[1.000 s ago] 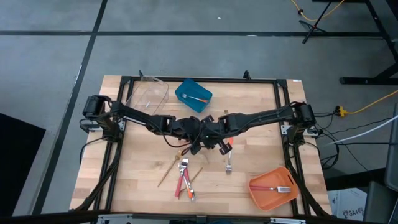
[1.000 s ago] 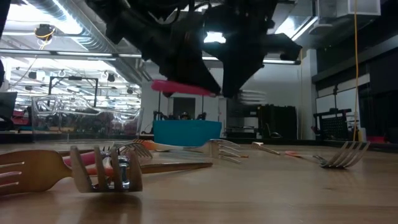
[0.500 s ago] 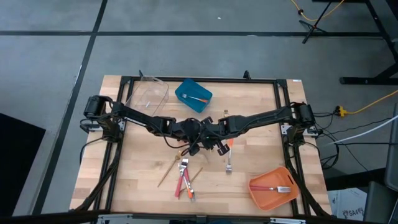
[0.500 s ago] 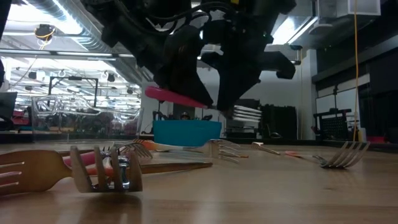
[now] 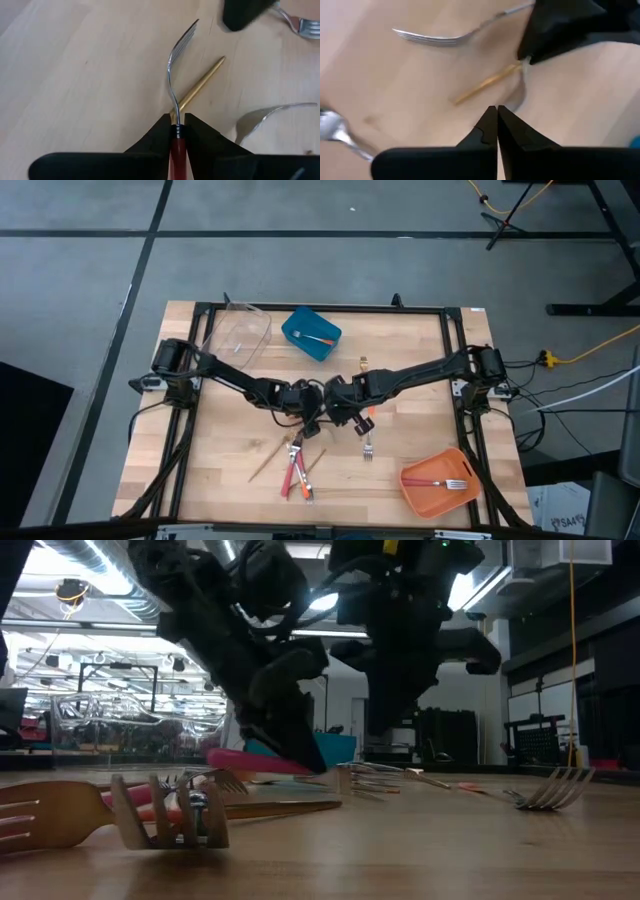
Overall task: Sort silverware by color (type)
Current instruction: Put the pink fork into the orange bin
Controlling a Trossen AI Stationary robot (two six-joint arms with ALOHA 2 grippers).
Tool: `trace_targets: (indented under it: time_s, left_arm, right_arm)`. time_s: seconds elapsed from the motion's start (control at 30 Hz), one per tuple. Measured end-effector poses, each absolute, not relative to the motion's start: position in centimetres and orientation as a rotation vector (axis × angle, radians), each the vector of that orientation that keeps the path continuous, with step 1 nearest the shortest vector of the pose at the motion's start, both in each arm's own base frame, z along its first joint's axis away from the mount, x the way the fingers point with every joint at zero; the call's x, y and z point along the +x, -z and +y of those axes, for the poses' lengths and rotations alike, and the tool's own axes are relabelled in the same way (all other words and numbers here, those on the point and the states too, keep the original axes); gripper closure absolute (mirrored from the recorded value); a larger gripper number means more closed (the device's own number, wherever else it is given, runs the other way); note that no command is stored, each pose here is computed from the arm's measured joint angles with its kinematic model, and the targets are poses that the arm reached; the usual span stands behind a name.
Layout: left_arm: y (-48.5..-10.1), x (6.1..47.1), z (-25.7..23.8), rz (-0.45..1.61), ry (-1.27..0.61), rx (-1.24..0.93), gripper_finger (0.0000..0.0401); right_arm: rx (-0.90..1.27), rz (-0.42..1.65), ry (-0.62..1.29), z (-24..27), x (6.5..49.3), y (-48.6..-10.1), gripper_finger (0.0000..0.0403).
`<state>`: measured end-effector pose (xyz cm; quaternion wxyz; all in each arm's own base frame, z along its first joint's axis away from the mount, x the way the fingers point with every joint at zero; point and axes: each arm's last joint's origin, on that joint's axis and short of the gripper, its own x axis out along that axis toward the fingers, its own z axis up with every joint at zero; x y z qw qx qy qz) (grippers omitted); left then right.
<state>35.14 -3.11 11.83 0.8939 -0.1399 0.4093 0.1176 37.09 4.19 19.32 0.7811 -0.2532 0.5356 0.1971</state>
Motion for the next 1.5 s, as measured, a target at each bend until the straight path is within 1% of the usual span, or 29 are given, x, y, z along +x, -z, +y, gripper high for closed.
trace_targets:
  time_s: [0.27,0.57,0.7,0.93,1.03,1.13,1.5]
  left_arm:
    - [-11.1,35.6,-3.1,0.834,-0.251,-0.287,0.0358]
    - [-11.2,35.8,-3.2,0.8,-0.241,-0.296,0.0358]
    - [-11.2,35.8,-3.2,0.798,-0.24,-0.297,0.0358]
    - [-11.3,35.8,-3.2,0.795,-0.239,-0.297,0.0358]
    - [-11.3,35.8,-3.2,0.792,-0.238,-0.298,0.0358]
    - [-11.3,35.8,-3.2,0.792,-0.238,-0.298,0.0358]
    - [-11.3,35.9,-2.9,0.795,-0.226,-0.316,0.0358]
  right_arm:
    - [-0.541,1.173,-0.428,4.1,36.6,-18.2,0.0403]
    - [-0.561,1.143,-0.392,4.0,36.9,-18.3,0.04]
    - [-0.564,1.12,-0.384,4.1,37.1,-18.4,0.0376]
    - [-0.544,1.12,-0.366,4.1,37.2,-18.4,0.029]
    - [-0.547,1.134,-0.329,4.0,37.1,-18.4,0.0269]
    - [-0.548,1.146,-0.329,3.9,36.9,-18.7,0.0264]
    - [-0.551,1.145,-0.326,3.8,36.5,-19.4,0.0264]
